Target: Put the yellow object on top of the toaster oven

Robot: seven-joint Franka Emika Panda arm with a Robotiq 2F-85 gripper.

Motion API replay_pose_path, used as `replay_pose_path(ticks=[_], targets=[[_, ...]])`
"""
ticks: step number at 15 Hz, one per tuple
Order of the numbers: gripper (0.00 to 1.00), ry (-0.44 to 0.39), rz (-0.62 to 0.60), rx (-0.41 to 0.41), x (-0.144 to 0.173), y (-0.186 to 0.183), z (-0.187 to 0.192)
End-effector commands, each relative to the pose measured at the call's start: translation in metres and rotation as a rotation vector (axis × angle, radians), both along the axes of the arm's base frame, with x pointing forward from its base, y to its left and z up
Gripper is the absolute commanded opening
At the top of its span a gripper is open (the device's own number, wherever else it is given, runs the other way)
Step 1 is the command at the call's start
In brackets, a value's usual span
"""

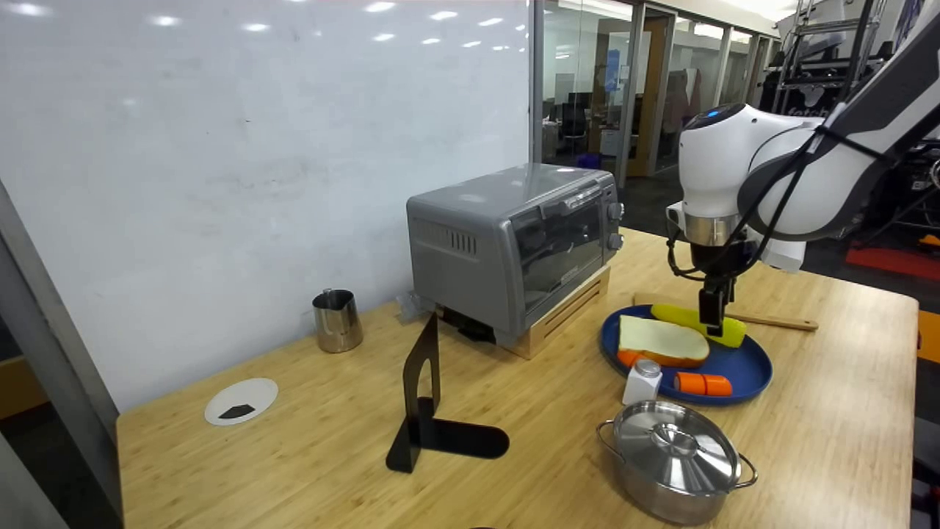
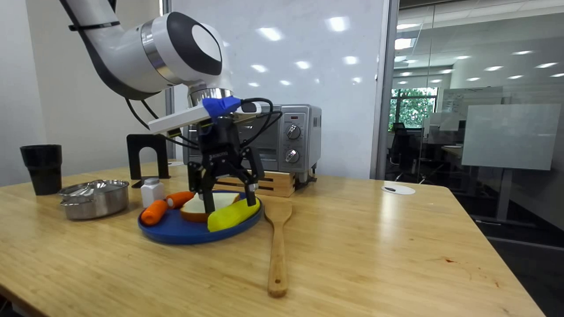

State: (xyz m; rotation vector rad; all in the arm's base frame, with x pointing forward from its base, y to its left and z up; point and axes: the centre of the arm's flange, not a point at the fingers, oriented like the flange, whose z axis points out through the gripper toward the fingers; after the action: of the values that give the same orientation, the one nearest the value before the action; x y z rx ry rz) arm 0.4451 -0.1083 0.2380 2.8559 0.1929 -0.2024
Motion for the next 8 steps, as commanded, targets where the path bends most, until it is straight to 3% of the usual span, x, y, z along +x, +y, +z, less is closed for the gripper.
replay_pose_path(ticks=[1, 8], targets=[[0.68, -0.014, 0.018, -0.024, 0.0084, 0.0014, -0.0058], [0.19, -0.027, 0.03, -0.031, 0.0113, 0.0046, -0.0027]])
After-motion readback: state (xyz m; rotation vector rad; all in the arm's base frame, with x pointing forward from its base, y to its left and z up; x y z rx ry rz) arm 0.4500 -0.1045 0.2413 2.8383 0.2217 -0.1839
